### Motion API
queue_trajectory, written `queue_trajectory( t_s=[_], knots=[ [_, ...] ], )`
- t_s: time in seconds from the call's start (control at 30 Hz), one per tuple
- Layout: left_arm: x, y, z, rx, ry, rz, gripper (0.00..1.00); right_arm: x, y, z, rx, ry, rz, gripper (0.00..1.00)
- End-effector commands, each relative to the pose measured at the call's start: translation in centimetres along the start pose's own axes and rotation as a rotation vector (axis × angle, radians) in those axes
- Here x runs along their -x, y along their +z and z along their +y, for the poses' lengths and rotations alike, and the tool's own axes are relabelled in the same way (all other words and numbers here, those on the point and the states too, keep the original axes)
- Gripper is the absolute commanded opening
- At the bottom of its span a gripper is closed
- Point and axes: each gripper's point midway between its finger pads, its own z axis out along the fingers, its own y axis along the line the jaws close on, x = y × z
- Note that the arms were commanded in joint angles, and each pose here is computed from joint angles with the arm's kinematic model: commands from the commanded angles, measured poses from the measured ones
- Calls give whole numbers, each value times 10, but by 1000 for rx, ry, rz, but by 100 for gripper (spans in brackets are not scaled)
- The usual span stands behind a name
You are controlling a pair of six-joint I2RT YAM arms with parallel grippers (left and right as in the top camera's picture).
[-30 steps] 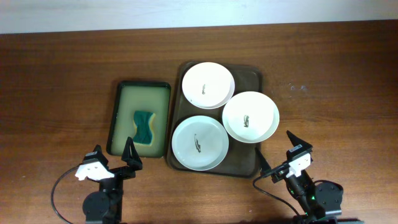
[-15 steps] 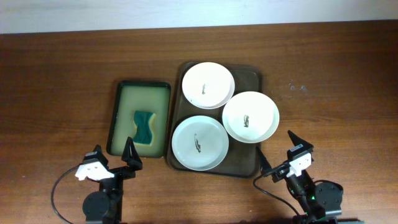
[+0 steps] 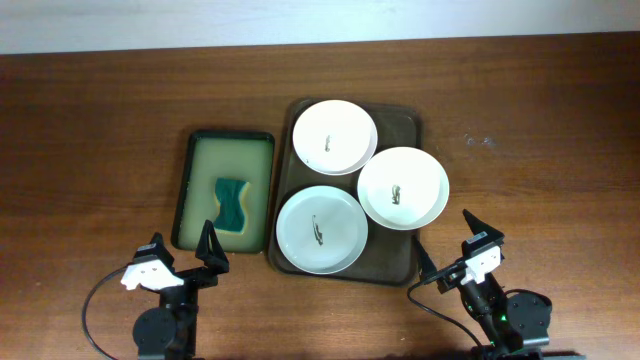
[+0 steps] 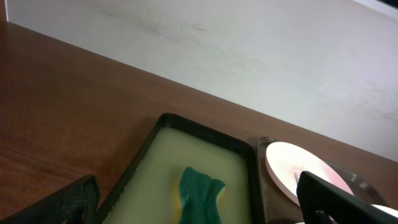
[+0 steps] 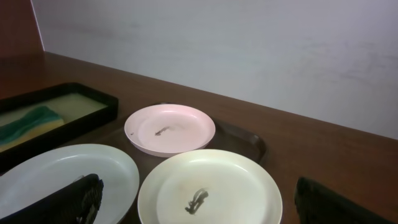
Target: Clean dirty plates on tray and stack at the side
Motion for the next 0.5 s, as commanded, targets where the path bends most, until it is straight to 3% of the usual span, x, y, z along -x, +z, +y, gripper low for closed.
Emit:
queue_trajectory(
  t_s=[0.0, 0.33, 0.47],
  knots=[
    [-1, 0, 1, 0, 15, -1, 100, -4, 1, 0, -6, 11, 8, 98],
    [0, 0, -7, -42, 13, -2, 99, -3, 1, 6, 34, 12, 4, 98],
    [38, -5, -29, -147, 5, -150, 100, 33, -3, 21, 128, 19, -138, 98]
  ],
)
